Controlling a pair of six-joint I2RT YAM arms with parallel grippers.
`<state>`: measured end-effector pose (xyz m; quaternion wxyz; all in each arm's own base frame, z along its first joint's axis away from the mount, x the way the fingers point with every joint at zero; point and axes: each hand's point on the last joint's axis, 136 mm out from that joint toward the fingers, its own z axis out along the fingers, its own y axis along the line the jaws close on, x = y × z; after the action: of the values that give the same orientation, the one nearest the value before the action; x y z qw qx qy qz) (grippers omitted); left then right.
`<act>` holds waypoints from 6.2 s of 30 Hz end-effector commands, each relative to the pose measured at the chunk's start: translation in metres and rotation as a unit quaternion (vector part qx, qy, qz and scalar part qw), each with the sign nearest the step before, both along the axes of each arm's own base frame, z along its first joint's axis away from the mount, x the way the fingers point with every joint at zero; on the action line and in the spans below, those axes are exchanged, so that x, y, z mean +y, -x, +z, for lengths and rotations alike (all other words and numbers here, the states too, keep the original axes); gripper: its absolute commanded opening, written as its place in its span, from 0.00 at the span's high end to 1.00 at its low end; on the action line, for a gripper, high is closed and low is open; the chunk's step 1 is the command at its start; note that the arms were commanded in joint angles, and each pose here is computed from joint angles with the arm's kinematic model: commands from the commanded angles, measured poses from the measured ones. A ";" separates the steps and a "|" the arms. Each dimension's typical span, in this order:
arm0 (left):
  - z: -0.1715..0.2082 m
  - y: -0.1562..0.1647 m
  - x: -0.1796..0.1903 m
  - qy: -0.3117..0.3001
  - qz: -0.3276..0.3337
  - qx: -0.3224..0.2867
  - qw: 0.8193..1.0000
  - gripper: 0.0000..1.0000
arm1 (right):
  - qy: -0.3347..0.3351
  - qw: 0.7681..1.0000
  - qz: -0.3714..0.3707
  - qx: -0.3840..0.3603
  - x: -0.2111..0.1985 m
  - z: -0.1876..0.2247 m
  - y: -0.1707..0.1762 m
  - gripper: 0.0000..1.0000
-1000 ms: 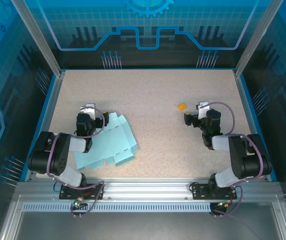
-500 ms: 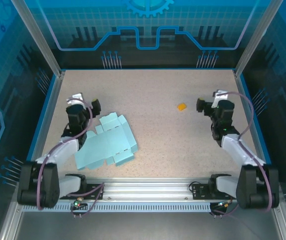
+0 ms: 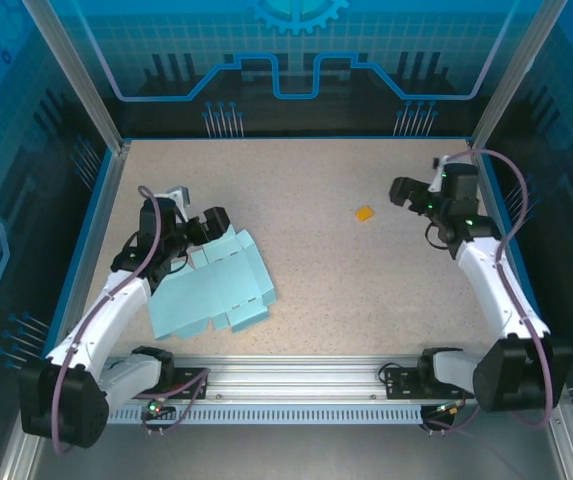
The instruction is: Fold the paper box
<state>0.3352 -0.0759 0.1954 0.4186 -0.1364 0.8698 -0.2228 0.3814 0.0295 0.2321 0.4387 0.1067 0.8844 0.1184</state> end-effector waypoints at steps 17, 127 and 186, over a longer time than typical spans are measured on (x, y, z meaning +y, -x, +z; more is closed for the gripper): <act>-0.029 0.031 -0.007 0.048 0.010 0.076 0.996 0.01 | -0.039 0.859 0.463 0.214 0.340 -0.128 0.089 0.23; 0.147 0.090 -0.129 -0.025 -0.534 -0.190 0.824 1.00 | 0.015 0.722 0.672 -0.164 0.222 0.121 0.107 0.46; 0.147 0.062 -0.126 0.017 -0.489 -0.157 0.858 1.00 | 0.062 0.754 0.634 -0.160 0.229 0.099 0.087 0.91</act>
<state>0.2700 -0.2010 0.3361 0.3835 0.3559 0.7429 -0.4176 0.2871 0.2658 0.3280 0.3766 -0.5468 0.6497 0.3703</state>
